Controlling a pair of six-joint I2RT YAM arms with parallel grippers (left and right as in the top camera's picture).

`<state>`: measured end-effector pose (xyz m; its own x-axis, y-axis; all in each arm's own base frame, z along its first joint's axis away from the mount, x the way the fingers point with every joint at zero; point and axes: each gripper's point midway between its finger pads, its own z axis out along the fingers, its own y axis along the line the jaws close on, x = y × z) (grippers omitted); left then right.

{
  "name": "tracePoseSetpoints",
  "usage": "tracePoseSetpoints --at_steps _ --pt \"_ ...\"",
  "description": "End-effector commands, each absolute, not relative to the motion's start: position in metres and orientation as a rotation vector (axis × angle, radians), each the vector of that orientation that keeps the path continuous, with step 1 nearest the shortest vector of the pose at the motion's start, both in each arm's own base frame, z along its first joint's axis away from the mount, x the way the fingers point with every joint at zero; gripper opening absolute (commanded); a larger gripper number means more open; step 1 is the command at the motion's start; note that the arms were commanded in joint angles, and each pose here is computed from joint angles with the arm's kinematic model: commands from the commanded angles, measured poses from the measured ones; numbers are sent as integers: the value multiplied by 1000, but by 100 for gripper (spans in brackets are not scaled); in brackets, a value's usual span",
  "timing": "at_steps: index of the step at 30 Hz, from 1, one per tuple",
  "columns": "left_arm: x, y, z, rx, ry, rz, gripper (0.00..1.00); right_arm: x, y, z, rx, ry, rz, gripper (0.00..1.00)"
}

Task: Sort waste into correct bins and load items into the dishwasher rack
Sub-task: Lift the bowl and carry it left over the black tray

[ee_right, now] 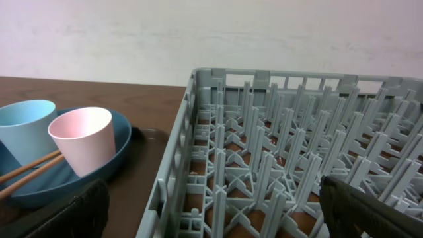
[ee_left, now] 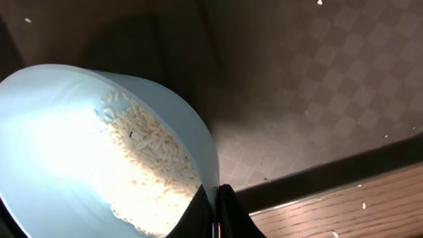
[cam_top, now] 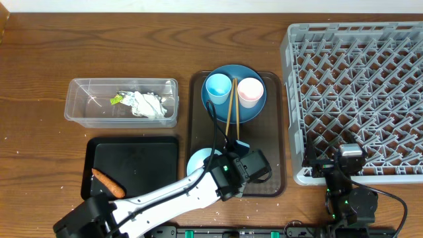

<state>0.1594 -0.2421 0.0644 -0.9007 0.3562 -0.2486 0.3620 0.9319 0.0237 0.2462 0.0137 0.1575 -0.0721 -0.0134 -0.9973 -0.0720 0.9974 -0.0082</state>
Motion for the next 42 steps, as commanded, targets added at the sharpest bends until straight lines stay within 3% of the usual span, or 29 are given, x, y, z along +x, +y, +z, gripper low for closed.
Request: tracePoseSetpoints --at_steps 1,20,33,42 --pt "172 -246 84 562 2756 -31 6 246 13 156 -67 1649 43 99" --pt "190 -203 131 489 2607 85 6 246 13 156 -67 1649 43 99" --pt "206 -94 159 13 2700 166 6 246 13 156 -67 1649 43 99" --pt "206 -68 153 -102 2830 -18 6 246 13 156 -67 1649 43 99"
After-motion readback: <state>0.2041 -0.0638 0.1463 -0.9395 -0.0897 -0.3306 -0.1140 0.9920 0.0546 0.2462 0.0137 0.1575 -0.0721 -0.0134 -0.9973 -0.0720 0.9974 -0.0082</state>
